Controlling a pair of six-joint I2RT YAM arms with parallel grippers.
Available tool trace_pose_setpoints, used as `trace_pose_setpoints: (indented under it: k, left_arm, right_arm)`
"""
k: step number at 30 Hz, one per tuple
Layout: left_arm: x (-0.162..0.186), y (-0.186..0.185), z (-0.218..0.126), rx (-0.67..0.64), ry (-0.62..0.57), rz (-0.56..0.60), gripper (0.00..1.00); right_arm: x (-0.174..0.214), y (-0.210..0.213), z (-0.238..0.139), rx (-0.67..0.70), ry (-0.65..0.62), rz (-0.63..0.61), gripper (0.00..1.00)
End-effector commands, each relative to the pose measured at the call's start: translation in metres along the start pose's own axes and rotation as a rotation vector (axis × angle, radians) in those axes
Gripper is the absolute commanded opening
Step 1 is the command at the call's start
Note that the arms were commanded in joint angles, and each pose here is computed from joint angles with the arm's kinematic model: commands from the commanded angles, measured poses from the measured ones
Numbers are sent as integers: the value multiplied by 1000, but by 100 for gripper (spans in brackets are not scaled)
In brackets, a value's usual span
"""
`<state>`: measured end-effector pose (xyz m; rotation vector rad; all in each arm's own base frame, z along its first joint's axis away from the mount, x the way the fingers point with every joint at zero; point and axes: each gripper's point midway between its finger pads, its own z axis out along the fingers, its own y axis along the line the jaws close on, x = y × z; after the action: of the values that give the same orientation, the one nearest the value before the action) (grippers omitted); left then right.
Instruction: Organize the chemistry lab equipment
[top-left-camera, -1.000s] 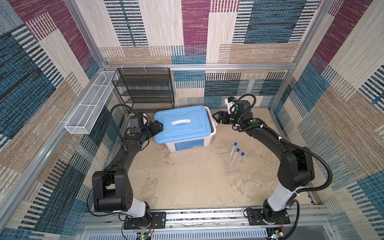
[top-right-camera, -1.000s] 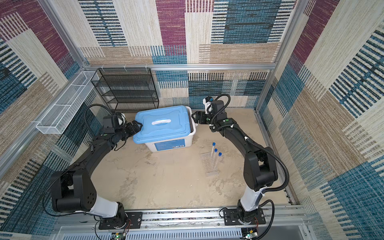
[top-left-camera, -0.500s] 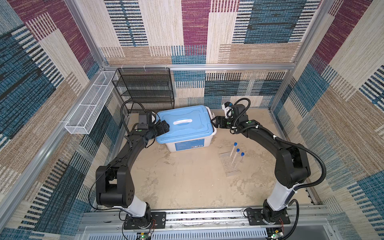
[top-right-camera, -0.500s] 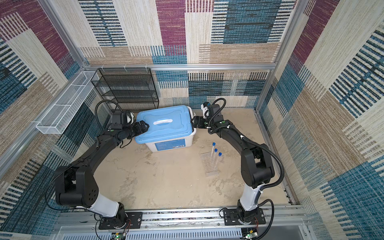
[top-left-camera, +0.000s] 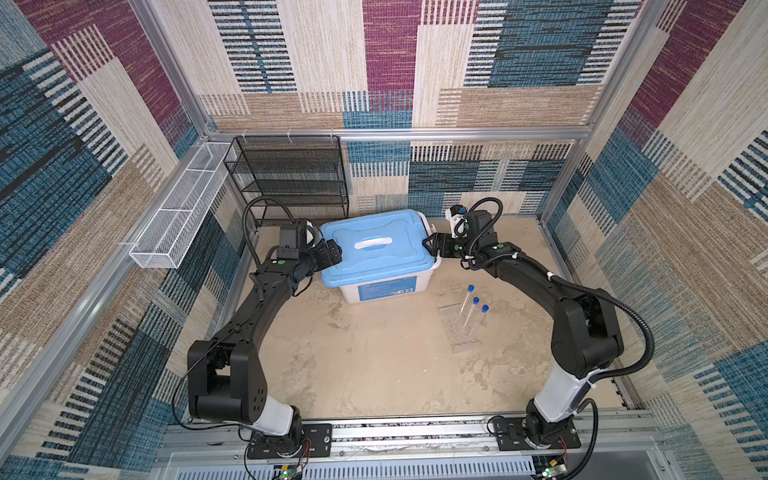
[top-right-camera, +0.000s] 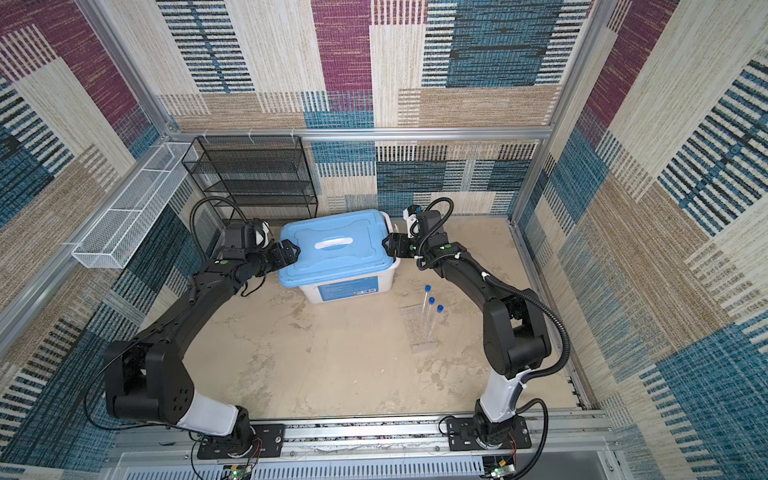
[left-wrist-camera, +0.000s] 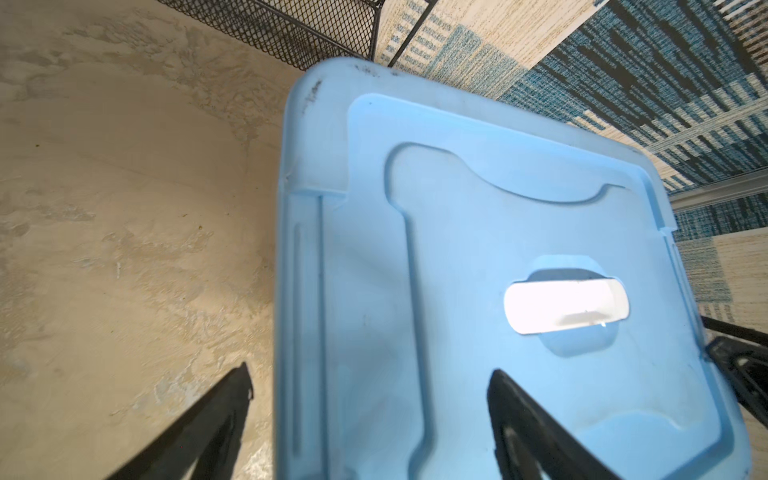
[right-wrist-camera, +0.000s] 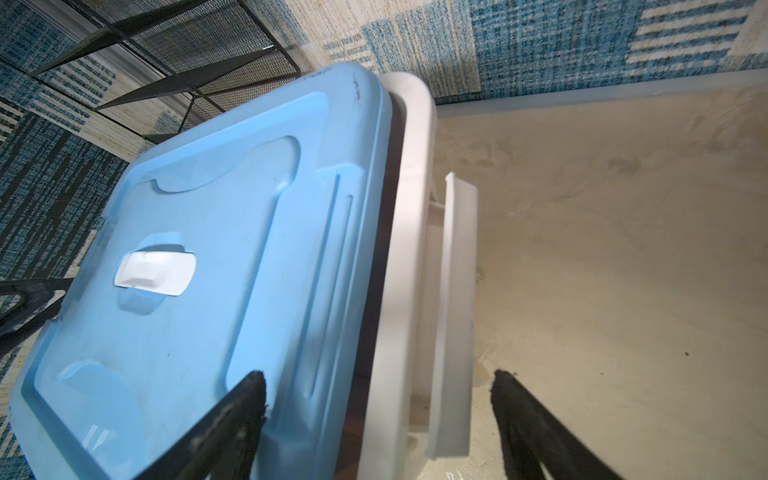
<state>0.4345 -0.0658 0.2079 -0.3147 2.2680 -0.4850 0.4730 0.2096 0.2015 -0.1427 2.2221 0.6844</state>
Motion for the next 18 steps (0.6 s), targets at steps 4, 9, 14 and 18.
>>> trace_pose_setpoints:
  k: [4, 9, 14, 18]
  left_arm:
    - [-2, 4, -3, 23, -5, -14, 90]
    - [9, 14, 1, -2, -3, -26, 83]
    - [14, 25, 3, -50, 4, -28, 74]
    - [19, 27, 6, -47, 12, -31, 71]
  right_arm:
    - [-23, 9, -28, 17, -58, -13, 87]
    - [-31, 42, -51, -122, -58, -42, 83]
    - [-19, 58, -39, -233, 30, -32, 76]
    - [-14, 53, -24, -227, 66, -28, 72]
